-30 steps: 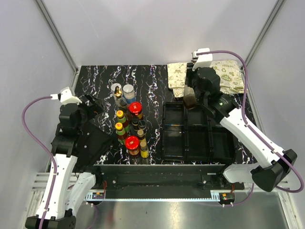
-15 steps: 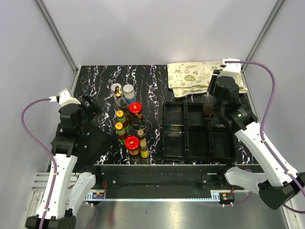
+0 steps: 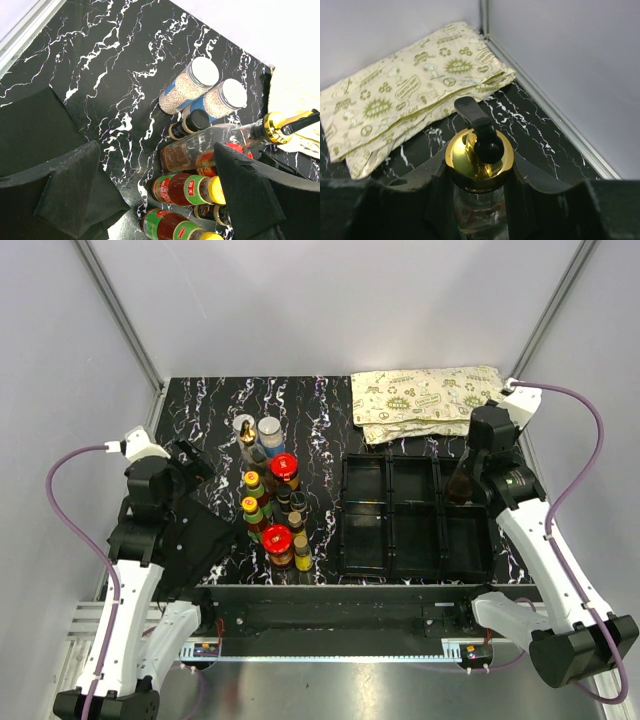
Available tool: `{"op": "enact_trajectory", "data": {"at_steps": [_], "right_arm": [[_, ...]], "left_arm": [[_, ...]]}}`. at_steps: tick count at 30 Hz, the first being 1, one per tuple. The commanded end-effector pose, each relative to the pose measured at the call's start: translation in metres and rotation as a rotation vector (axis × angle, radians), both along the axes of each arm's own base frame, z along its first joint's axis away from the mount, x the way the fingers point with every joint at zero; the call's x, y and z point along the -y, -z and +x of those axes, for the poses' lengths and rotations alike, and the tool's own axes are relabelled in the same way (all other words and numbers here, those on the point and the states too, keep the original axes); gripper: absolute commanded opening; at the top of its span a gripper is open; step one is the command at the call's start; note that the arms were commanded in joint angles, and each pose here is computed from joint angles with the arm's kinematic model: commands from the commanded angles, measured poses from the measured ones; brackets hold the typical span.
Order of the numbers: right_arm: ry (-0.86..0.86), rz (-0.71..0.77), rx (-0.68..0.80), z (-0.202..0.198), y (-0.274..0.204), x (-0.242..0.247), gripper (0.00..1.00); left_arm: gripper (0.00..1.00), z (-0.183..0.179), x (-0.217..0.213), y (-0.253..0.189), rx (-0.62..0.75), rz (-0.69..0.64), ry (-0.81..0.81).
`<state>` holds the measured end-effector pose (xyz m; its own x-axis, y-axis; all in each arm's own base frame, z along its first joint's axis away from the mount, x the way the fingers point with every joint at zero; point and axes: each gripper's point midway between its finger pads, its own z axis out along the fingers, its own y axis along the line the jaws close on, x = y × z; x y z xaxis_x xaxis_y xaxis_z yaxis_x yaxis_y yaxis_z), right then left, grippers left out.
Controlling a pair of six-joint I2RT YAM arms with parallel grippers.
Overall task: Organize the condiment bottles
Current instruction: Place the bottle in the storage box.
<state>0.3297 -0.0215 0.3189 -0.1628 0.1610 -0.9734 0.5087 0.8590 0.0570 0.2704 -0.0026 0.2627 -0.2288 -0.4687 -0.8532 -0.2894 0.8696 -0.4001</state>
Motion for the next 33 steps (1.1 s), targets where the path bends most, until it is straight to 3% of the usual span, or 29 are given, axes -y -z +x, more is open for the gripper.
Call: {"op": "enact_trajectory", "data": {"at_steps": [1, 23, 33], "right_arm": [[0.07, 0.107, 0.13, 0.008, -0.012, 0.014, 0.0], [0.015, -0.009, 0.219, 0.073, 0.018, 0.027, 0.0], [0.024, -0.052, 0.317, 0.051, -0.033, 0.035, 0.0]], "left_arm": [[0.99, 0.005, 0.0, -0.016, 0.052, -0.006, -0.003], [0.99, 0.013, 0.006, -0.01, 0.019, -0.013, 0.031], [0.99, 0.014, 0.008, -0.009, 0.012, -0.023, 0.035]]}}
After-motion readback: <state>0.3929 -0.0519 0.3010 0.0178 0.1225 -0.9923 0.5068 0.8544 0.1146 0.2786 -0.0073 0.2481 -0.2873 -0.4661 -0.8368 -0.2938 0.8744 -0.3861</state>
